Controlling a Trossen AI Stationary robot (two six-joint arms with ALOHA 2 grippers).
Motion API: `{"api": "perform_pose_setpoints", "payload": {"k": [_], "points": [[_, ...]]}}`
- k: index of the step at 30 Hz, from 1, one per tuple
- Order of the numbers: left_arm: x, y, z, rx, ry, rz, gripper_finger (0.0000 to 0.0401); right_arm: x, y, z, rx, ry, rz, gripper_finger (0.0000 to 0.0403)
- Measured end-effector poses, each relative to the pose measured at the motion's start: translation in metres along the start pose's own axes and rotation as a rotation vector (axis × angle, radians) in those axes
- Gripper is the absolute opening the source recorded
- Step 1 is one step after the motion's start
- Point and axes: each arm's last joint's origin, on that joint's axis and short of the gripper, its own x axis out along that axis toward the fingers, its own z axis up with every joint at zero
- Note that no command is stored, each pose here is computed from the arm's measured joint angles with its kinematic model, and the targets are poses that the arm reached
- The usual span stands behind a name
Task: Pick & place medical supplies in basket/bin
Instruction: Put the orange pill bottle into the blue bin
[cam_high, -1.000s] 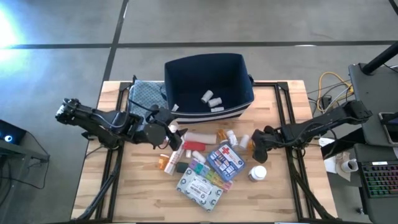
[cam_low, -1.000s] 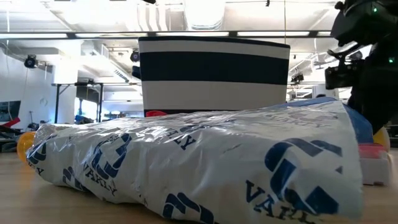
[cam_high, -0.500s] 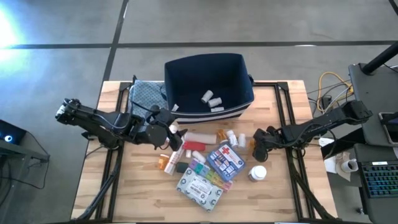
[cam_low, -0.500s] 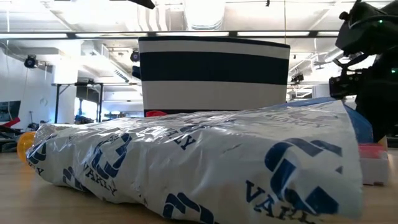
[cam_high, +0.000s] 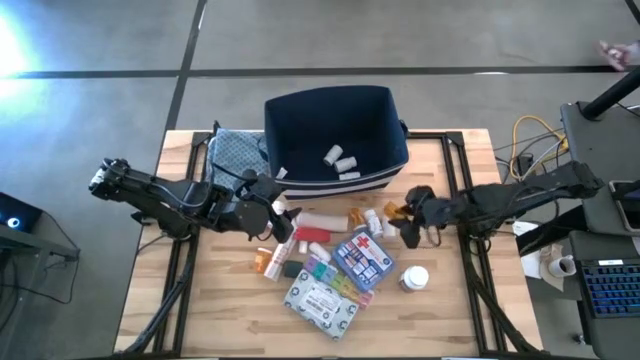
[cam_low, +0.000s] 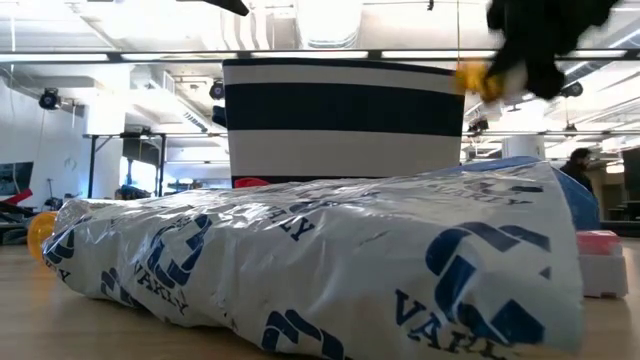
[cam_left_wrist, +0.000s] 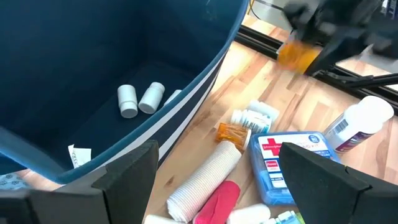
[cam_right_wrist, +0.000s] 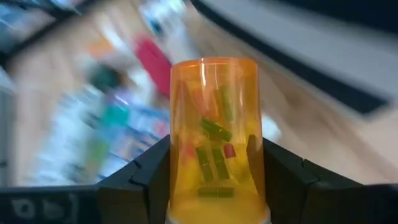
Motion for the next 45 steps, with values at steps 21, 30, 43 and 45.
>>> {"api": "perform_pose_setpoints", "payload": {"k": [21,30,43,45], "points": [[0.0,0.0,0.001,-0.008,-0.006,-0.001,0.0311,0.035,-0.03,0.199,-0.105,-0.167,-0.538,0.0248],[-0.002,0.01,-0.013,-0.049,0.098,0.089,0.0311,0.032,-0.009,0.224,-0.283,-0.145,-0.517,0.0342],[0.022,0.038,-0.11,-0.36,0.633,0.363,0.0311,0.0,0.009,0.194,-0.199,-0.135,-0.447,0.0361],[0.033,0.037,-0.127,-0.413,0.675,0.327,0.0311,-0.004,0.008,0.192,-0.179,-0.146,-0.446,0.0361]]}}
